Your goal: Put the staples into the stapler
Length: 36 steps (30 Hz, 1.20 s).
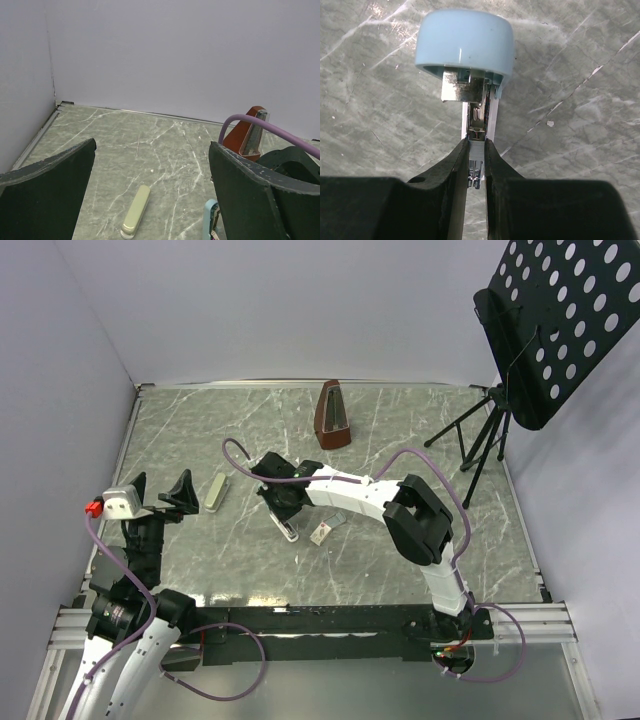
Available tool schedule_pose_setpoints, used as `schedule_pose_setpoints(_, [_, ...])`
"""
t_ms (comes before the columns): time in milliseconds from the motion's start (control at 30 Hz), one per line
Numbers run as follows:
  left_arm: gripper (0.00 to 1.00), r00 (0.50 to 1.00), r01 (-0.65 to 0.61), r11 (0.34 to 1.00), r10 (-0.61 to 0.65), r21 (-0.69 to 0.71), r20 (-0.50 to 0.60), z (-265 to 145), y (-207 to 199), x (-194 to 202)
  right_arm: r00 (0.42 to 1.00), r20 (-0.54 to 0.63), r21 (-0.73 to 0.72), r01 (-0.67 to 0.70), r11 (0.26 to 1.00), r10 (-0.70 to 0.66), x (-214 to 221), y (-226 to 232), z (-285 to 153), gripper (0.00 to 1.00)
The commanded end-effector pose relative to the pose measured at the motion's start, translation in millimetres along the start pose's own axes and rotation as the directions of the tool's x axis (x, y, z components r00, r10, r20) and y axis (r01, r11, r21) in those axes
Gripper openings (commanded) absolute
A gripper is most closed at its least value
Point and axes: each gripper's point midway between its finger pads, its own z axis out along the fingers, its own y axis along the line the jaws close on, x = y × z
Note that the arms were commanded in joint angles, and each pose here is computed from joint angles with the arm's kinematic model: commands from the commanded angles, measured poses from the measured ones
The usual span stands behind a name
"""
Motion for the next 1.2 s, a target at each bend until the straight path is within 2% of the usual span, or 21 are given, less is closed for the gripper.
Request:
schedule_pose_setpoints(0, [0.99,1.000,0.018,1.000,-0.018,-0.014,0.025,0,2,-6,0.996,0.086,-0.016,-0.009,1.000,0.010,-22,6,-17,0.15])
schedule_pose_setpoints(133, [1.00,0.999,0.019,1.000,-0.018,-0.014,0.027,0,2,-6,0.995,0.100,-0.023,-0.008,1.000,0.010,-24,7,-19,0.14])
schedule_pose_setpoints(800, [0.99,0.999,0.020,1.000,-0.019,-0.011,0.027,0,2,-6,1.000,0.022,-0.023,-0.006,1.000,0.006,-7,7,-9,0.14])
schedule_pose_setpoints(1167, [0.99,0.999,0.021,1.000,-0.021,-0.010,0.029,-1,2,-7,0.994,0.104,-0.024,-0.011,1.000,0.013,-25,6,-30,0.13])
